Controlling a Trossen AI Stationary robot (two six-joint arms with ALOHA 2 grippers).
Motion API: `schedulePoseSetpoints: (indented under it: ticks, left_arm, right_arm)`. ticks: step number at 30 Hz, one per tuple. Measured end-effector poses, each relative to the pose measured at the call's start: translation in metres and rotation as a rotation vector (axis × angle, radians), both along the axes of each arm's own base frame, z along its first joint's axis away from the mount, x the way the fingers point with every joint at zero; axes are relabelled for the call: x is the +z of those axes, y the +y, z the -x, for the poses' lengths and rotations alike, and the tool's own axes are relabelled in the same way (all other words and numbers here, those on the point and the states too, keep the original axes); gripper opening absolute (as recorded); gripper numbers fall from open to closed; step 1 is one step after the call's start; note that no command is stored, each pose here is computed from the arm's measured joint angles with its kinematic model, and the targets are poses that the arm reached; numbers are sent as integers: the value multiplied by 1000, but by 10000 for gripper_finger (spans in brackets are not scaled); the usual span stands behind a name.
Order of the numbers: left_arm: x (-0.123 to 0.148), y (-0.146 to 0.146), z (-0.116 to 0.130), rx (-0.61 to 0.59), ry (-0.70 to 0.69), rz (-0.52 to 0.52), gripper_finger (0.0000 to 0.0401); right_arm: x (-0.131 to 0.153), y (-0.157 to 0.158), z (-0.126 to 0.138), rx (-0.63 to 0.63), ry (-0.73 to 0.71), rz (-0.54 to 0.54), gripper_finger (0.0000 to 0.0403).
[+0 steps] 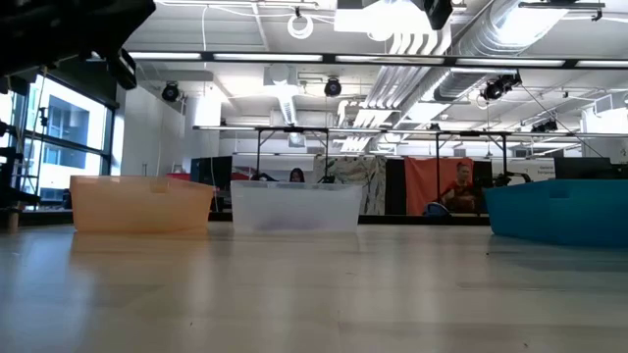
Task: Sort Halloween decoration
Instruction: Return to Home Position
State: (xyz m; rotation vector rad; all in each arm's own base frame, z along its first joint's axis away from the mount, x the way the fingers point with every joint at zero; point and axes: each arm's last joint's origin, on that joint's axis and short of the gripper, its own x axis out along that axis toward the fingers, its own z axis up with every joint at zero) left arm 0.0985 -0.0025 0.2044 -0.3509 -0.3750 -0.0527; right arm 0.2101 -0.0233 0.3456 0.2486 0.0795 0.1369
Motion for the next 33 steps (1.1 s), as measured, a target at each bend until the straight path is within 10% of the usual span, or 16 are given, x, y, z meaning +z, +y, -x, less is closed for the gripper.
schedulePoseSetpoints:
  ticks: [20, 33]
  left_arm:
    - [-24, 1, -6, 41, 258, 20, 0]
    - [-27, 1, -6, 40, 293, 17, 0]
  right_arm:
    - [-49, 14, 53, -14, -78, -91, 0]
    - [-113, 16, 66, -31, -194, 101, 0]
